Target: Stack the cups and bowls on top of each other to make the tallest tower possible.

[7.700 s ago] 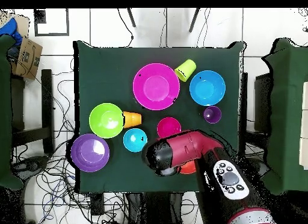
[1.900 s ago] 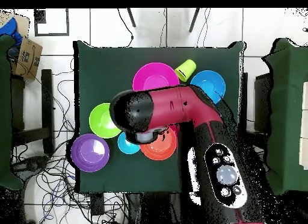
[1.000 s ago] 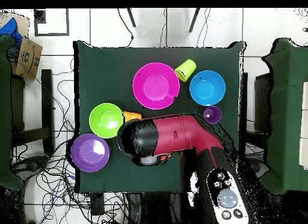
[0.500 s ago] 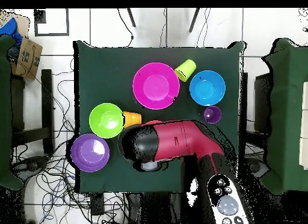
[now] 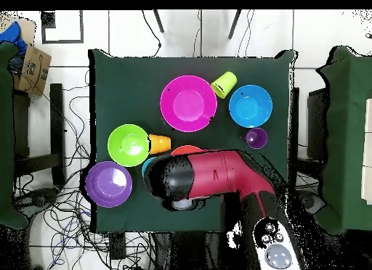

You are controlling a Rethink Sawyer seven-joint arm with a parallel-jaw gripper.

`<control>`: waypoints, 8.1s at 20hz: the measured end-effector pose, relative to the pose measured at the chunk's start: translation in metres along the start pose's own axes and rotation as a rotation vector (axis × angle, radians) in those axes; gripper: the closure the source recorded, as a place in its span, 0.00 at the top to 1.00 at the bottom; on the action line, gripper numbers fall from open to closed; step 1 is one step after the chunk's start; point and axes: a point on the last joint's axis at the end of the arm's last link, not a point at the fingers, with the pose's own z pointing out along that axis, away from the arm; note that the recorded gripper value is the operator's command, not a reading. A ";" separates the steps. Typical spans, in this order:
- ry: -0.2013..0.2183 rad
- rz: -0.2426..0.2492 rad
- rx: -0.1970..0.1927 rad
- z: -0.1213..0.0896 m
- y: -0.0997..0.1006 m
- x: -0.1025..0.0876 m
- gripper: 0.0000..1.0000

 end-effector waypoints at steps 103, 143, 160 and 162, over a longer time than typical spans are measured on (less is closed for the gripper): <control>-0.084 -0.341 0.034 0.082 -0.212 -0.020 1.00; -0.094 -0.206 0.068 0.091 -0.248 0.061 1.00; -0.192 -0.209 -0.011 0.134 -0.241 0.078 1.00; -0.190 -0.211 -0.015 0.135 -0.239 0.078 1.00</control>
